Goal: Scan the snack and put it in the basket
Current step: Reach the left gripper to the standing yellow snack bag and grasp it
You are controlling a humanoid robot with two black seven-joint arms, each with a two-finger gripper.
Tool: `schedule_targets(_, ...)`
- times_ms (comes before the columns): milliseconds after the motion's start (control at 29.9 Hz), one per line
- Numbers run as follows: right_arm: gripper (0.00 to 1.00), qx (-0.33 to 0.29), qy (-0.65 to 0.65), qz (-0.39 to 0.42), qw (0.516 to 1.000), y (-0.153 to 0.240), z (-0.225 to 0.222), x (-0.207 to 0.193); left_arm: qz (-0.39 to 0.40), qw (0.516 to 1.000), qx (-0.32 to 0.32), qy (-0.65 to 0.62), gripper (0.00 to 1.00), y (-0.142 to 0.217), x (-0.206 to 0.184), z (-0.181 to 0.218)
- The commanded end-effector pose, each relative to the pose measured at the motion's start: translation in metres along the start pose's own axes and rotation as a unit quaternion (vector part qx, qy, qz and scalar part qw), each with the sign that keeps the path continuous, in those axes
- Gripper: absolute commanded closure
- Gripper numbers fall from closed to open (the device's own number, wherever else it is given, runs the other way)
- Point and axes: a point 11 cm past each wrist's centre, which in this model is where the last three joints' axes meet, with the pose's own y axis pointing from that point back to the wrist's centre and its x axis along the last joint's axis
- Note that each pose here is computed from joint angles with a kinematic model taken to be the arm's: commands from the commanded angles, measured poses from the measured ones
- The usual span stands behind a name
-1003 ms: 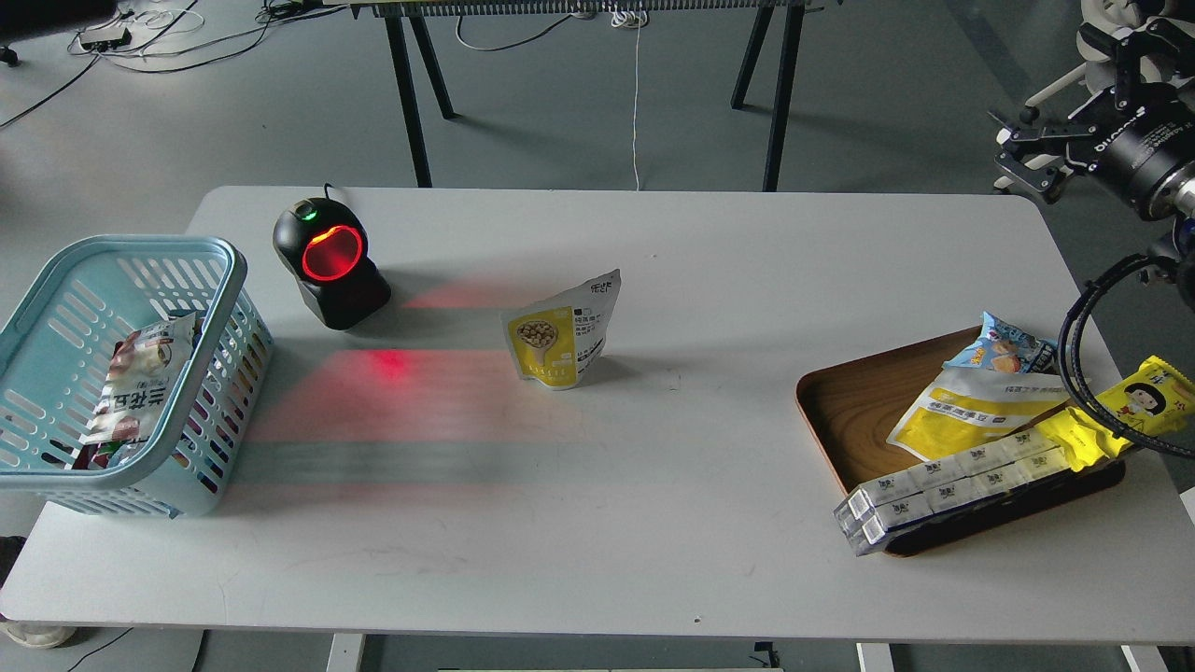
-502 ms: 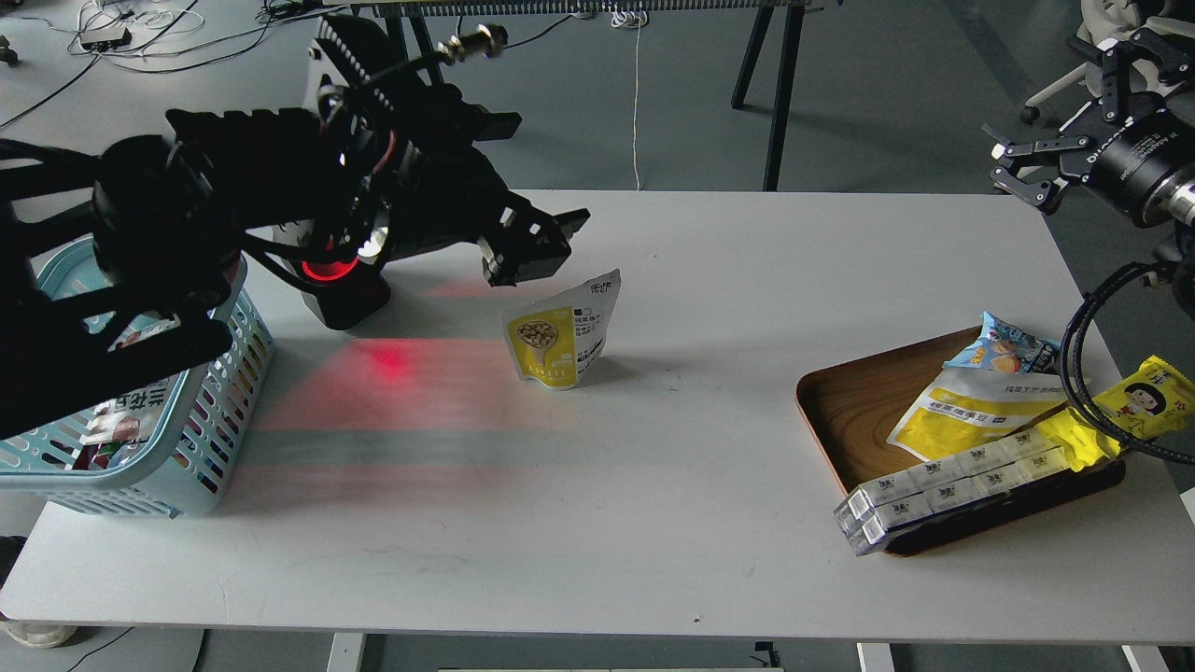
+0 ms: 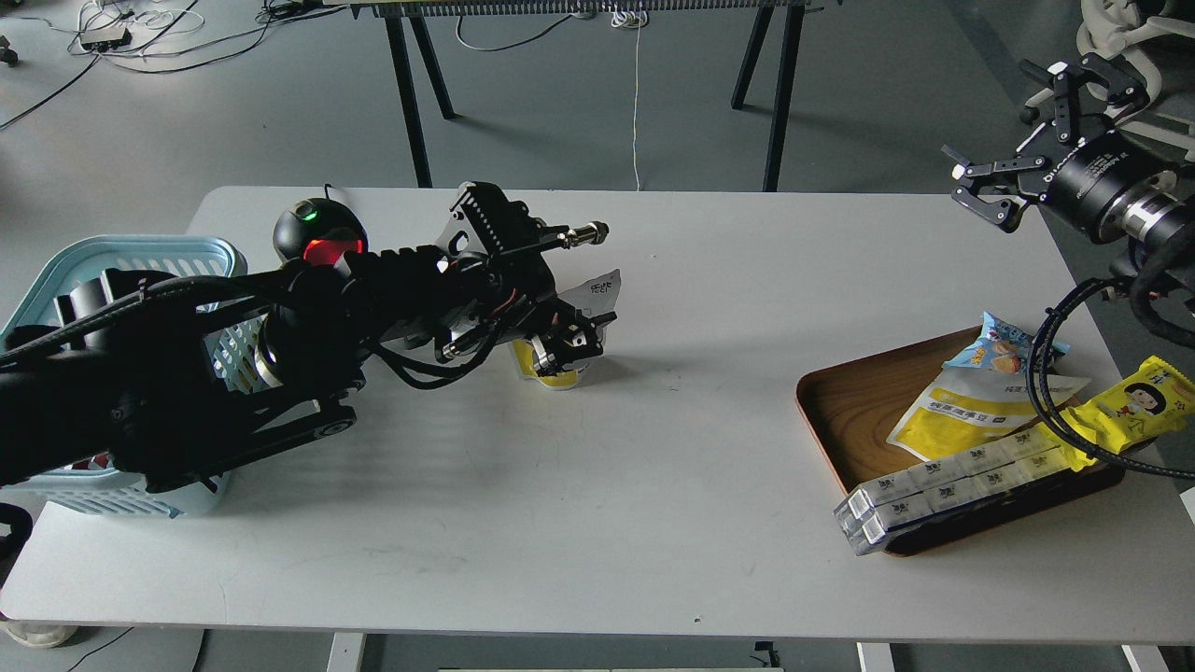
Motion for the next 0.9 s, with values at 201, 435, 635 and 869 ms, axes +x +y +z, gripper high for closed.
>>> schedule_targets(201, 0.03, -0.002, 0.005, 0.000, 1.000, -0.001, 0.001, 0.000, -0.028, 0.998, 0.001, 0.054, 0.08, -0.008, -0.035, -0.003)
schedule_targets(435, 0.03, -0.003, 0.005, 0.000, 1.000, -0.001, 0.001, 0.000, -0.036, 0.997, -0.001, 0.070, 0.49, -0.011, -0.046, -0.002)
schedule_targets(635, 0.03, -0.002, 0.006, -0.001, 1.000, -0.001, 0.000, -0.001, -0.036, 0.997, 0.003, 0.071, 0.88, -0.010, -0.045, -0.004)
schedule_targets(869, 0.03, -0.003, 0.009, 0.000, 1.000, -0.001, 0.001, -0.001, -0.030, 0.997, 0.009, 0.074, 1.00, -0.009, -0.043, -0.008)
